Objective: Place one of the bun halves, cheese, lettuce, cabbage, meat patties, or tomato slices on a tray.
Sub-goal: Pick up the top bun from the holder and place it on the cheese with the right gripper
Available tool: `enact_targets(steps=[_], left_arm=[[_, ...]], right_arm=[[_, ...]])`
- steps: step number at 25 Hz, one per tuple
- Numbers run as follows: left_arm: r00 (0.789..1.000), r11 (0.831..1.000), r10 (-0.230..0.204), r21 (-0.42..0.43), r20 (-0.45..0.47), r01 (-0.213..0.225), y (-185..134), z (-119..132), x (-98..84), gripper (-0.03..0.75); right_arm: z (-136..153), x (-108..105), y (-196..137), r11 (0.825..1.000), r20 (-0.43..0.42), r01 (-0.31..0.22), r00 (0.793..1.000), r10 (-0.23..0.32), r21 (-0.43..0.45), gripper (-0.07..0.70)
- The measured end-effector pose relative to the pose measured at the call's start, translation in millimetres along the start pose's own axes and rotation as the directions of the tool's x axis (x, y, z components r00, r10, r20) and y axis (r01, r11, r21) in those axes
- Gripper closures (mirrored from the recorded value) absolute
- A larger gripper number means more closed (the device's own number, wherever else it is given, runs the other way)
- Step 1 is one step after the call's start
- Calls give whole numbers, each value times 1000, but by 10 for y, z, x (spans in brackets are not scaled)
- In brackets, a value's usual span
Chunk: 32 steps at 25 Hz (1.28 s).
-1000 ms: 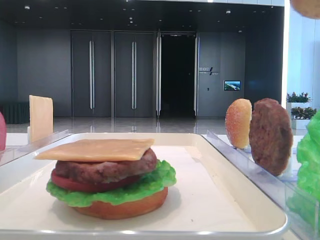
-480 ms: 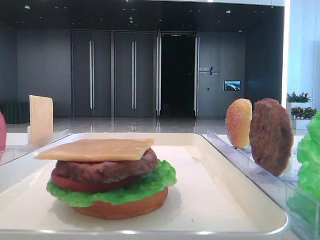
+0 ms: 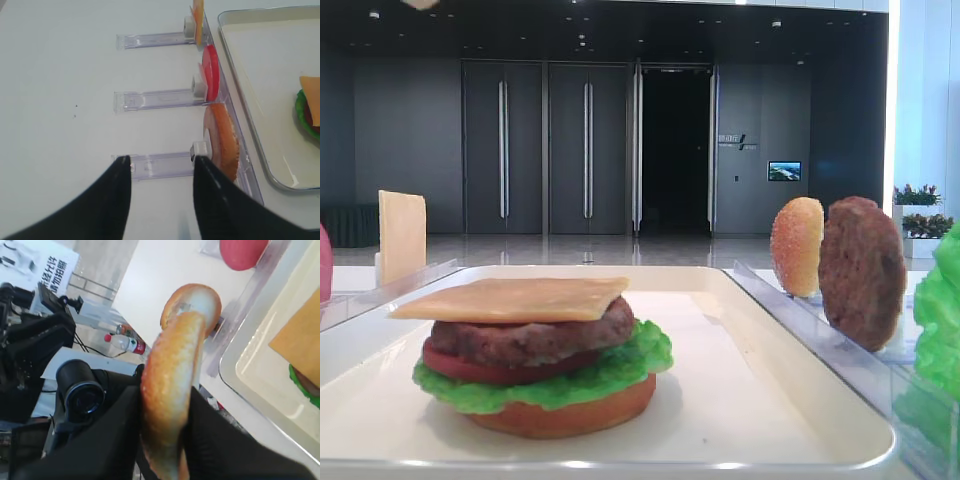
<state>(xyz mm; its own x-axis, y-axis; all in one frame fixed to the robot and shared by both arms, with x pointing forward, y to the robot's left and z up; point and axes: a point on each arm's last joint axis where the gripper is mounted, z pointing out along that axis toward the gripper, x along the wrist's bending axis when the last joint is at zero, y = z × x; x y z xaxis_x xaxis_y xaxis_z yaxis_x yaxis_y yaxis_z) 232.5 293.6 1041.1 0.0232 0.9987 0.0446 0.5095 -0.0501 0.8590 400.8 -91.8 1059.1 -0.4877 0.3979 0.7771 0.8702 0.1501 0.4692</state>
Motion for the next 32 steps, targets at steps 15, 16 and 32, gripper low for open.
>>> enact_targets(steps=[15,16,32], left_arm=[[1000,1000,0,0,0,0,0,0,0,398],[1000,1000,0,0,0,0,0,0,0,398],[1000,1000,0,0,0,0,0,0,0,413]], right_arm=[[-149,-477,-207,988,-94,-77,994,64,-137,413],[-146,-487,-220,988,-91,-71,994,59,-136,413],[231,-927,-134,987,-21,-158,987,157,-42,413]])
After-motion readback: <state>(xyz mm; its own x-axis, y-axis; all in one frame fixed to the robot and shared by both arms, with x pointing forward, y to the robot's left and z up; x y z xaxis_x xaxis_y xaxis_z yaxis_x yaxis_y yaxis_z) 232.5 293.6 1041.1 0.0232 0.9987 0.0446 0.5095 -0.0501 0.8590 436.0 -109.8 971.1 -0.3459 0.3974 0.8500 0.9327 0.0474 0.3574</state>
